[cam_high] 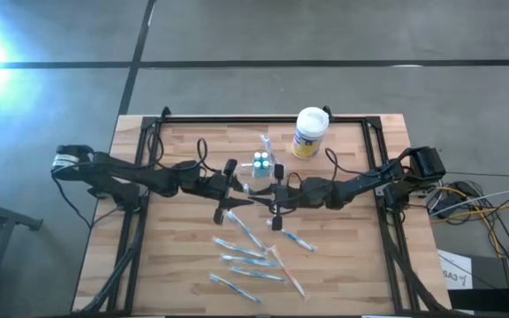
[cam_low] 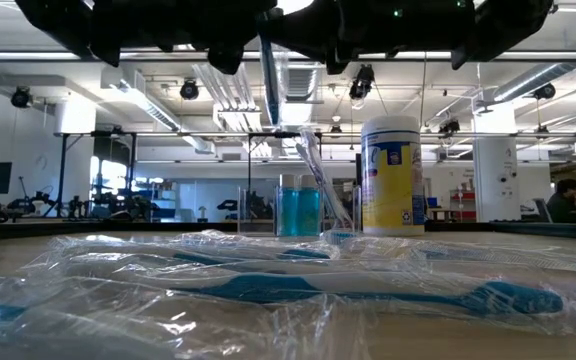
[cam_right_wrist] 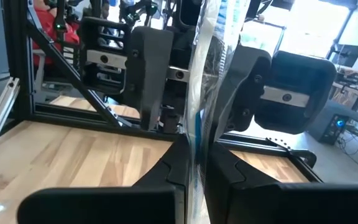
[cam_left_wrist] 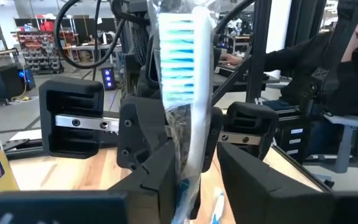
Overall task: Pick & Place toothbrushing station
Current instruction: Put the blue toothbrush into the transparent organizer
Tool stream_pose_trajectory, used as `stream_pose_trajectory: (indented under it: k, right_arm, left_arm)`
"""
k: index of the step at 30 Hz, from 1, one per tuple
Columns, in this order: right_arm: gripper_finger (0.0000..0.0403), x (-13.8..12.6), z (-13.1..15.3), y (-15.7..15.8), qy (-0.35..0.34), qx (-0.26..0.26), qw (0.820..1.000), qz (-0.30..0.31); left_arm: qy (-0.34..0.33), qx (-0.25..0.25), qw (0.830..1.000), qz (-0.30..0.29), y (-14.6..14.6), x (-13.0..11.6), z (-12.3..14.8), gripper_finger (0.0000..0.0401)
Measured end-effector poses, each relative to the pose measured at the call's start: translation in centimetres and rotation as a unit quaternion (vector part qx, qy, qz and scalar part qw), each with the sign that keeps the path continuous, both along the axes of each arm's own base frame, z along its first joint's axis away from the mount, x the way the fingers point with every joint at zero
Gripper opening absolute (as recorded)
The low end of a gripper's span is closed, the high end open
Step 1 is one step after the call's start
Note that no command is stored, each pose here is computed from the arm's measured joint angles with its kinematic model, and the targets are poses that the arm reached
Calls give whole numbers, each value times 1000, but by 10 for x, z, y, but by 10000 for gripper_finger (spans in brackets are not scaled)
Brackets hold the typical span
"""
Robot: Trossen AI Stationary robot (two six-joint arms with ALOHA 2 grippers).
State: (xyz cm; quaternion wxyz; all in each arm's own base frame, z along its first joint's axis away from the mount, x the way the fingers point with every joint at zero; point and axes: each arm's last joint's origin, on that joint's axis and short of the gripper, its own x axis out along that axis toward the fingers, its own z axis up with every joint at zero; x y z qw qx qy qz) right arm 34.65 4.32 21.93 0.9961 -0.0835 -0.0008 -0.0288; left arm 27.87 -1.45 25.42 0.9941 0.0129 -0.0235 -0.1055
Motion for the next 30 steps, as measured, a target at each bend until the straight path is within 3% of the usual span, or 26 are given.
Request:
stream_pose_trajectory:
  k: [5, 10, 15, 23, 30]
  right_arm:
    - [18, 0, 0, 2, -1, -7, 1000, 3]
    - [18, -1, 0, 4, -1, -4, 1000, 8]
    - [39, 0, 0, 4, 0, 28, 1000, 6]
    - [133, -1, 0, 3, 8, 28, 1000, -1]
    - [172, -12, 14, 12, 11, 26, 999, 15]
  left_arm:
    - [-5, 2, 1000, -5, 0, 0, 1, 86]
    - [-8, 11, 1000, -12, -1, 0, 1, 24]
    - [0, 3, 1000, -12, -1, 0, 0, 22]
    - [28, 13, 999, -9, -1, -5, -1, 22]
    - [31, 42, 999, -2, 1, -42, 25, 22]
